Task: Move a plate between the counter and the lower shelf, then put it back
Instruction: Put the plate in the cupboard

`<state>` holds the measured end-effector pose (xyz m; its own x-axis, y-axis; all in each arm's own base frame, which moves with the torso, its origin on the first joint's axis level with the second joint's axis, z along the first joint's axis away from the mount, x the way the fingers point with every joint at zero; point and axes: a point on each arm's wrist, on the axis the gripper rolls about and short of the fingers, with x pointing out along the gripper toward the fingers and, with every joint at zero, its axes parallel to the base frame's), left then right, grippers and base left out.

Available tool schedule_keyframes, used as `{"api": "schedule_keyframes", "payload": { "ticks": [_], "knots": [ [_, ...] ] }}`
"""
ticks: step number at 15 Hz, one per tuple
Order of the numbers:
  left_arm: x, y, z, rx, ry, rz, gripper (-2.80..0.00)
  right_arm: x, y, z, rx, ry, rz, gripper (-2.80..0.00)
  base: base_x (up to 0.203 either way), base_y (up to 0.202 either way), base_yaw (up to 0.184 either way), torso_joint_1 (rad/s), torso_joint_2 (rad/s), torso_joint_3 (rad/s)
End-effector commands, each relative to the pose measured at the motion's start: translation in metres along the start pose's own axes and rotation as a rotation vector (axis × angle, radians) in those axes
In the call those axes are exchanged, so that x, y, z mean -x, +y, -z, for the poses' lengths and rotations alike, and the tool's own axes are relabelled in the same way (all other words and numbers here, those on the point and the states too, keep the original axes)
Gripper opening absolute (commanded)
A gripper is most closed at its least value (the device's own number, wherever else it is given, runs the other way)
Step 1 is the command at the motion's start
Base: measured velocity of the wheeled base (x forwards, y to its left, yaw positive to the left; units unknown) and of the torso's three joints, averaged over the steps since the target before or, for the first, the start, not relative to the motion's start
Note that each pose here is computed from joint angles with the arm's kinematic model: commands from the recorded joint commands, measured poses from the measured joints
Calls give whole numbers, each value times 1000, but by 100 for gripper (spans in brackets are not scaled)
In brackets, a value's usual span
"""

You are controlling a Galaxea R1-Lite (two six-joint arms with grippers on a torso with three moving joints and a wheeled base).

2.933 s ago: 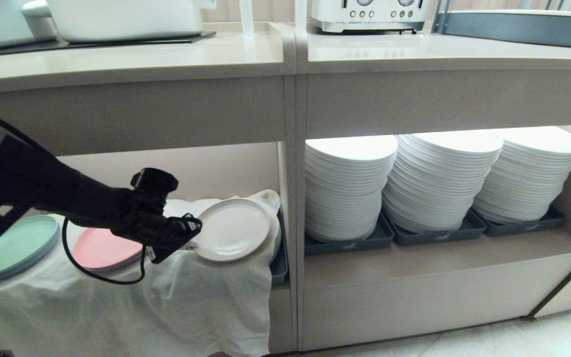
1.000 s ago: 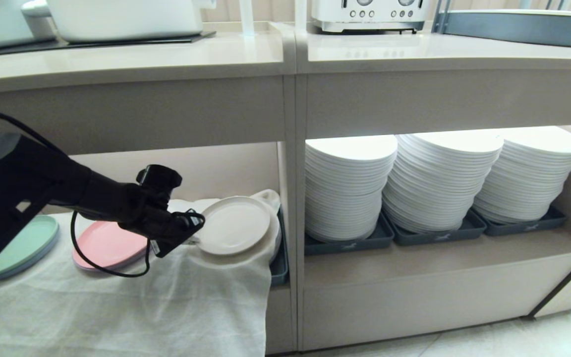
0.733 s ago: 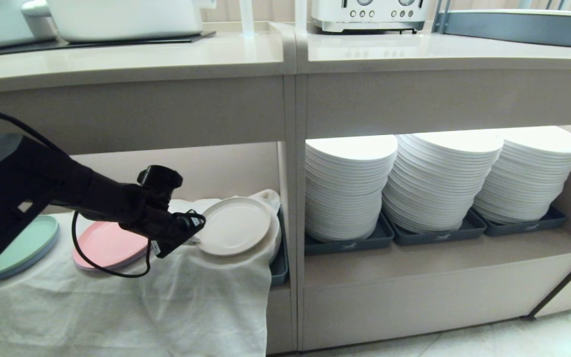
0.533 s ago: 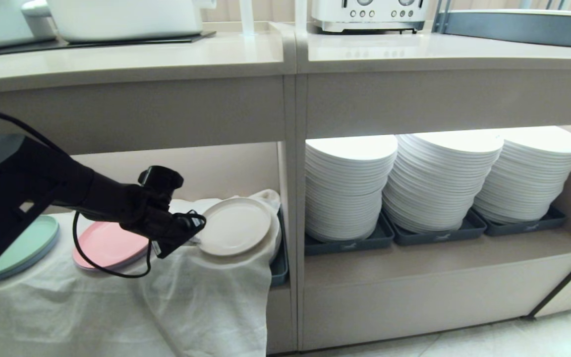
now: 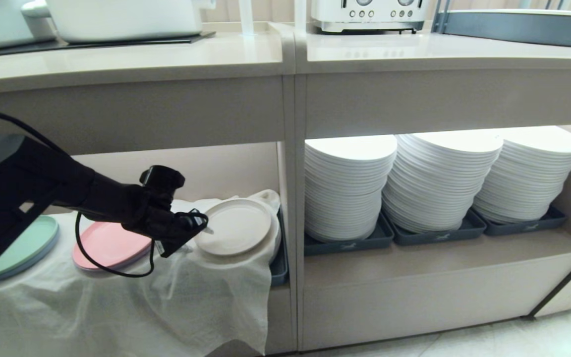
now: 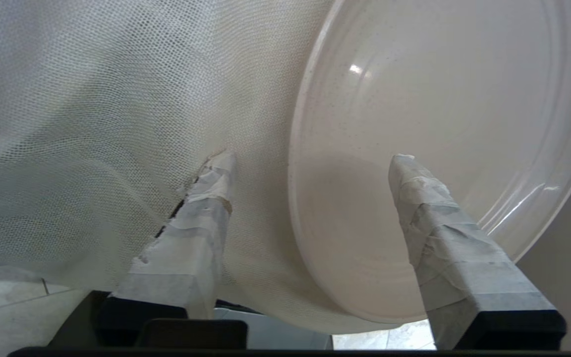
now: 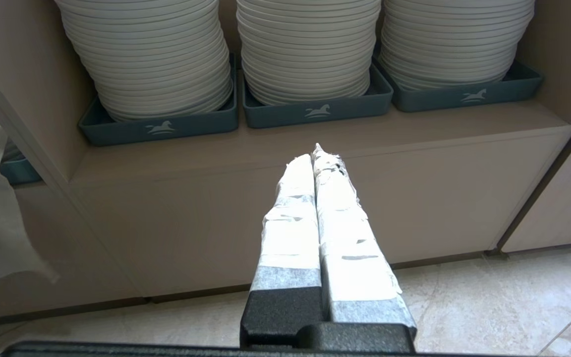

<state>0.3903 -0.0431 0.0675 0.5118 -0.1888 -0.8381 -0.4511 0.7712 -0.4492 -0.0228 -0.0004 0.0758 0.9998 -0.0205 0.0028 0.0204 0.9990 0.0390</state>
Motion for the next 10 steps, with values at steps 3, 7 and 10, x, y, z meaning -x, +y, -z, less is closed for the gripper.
{"api": "schedule_keyframes", "payload": {
  "ticks": [3,7,10],
  "knots": [
    [4,0,-1,44,-6,-2,0,0,0,0,-1,0,-1,-280,0,0,0,0,0,0],
    [9,4,2,55,11,-33,0,0,0,0,-1,-2,1,-280,0,0,0,0,0,0],
    [14,1,1,55,2,-18,0,0,0,0,-1,-2,1,-280,0,0,0,0,0,0]
  ]
}}
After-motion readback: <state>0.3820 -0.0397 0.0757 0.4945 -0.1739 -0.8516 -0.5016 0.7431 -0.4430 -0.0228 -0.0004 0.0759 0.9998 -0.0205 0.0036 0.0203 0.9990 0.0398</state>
